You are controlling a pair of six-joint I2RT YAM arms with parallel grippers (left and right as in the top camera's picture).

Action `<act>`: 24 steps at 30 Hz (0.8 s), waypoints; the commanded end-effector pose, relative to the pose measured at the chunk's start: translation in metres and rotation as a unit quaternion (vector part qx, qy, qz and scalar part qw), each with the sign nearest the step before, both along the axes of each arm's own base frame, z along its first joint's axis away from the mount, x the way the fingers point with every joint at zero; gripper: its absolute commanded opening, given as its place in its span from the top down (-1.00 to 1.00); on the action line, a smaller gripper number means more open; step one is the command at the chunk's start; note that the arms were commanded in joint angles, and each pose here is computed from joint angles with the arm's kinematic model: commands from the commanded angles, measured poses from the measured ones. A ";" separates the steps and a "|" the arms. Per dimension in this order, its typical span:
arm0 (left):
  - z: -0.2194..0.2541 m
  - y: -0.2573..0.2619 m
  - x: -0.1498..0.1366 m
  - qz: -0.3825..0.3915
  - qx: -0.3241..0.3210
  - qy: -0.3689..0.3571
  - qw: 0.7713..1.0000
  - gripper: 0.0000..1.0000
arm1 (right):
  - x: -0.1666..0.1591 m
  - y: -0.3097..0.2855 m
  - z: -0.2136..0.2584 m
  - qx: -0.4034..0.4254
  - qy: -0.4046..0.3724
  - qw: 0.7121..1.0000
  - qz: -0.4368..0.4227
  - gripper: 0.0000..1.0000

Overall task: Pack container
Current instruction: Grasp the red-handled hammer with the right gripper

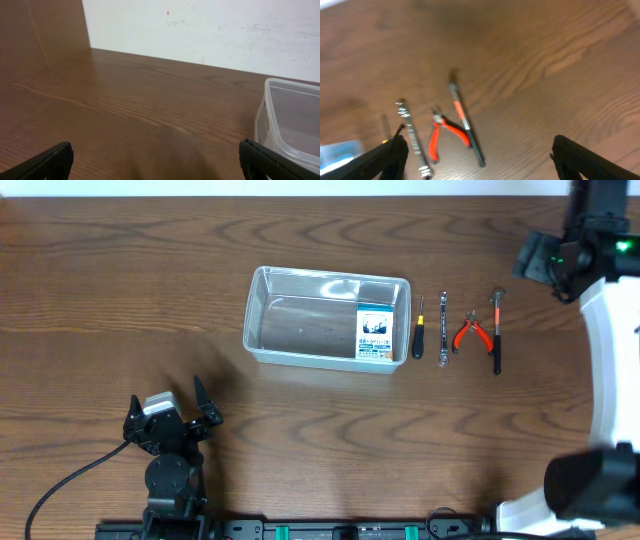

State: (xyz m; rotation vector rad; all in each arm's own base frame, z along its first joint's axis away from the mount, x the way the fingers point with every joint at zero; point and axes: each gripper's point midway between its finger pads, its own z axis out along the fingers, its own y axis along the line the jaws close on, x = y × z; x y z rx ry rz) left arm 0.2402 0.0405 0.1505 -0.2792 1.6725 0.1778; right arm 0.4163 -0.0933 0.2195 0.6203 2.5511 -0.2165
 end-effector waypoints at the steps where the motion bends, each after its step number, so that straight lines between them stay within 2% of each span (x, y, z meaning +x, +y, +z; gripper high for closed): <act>1: -0.016 0.003 -0.002 0.008 0.005 0.024 1.000 -0.96 | 0.005 0.002 -0.061 0.064 0.057 0.996 0.021 -0.71; 5: -0.016 0.003 -0.002 0.008 0.005 0.024 1.000 -0.96 | 0.013 0.004 -0.114 0.080 0.108 0.991 0.027 -0.63; 10: -0.016 0.003 -0.002 0.008 0.005 0.024 1.000 -0.96 | 0.029 0.008 -0.159 0.084 0.128 0.987 0.048 -0.62; 16: -0.016 0.003 -0.002 0.008 0.005 0.024 1.000 -0.96 | 0.036 0.011 -0.186 0.094 0.137 0.985 0.054 -0.41; 22: -0.016 0.003 -0.002 0.008 0.005 0.024 1.000 -0.96 | 0.035 0.015 -0.205 0.097 0.154 0.982 0.058 -0.32; 24: -0.016 0.003 -0.002 0.008 0.005 0.024 1.000 -0.96 | 0.035 0.016 -0.211 0.098 0.158 0.981 0.058 -0.22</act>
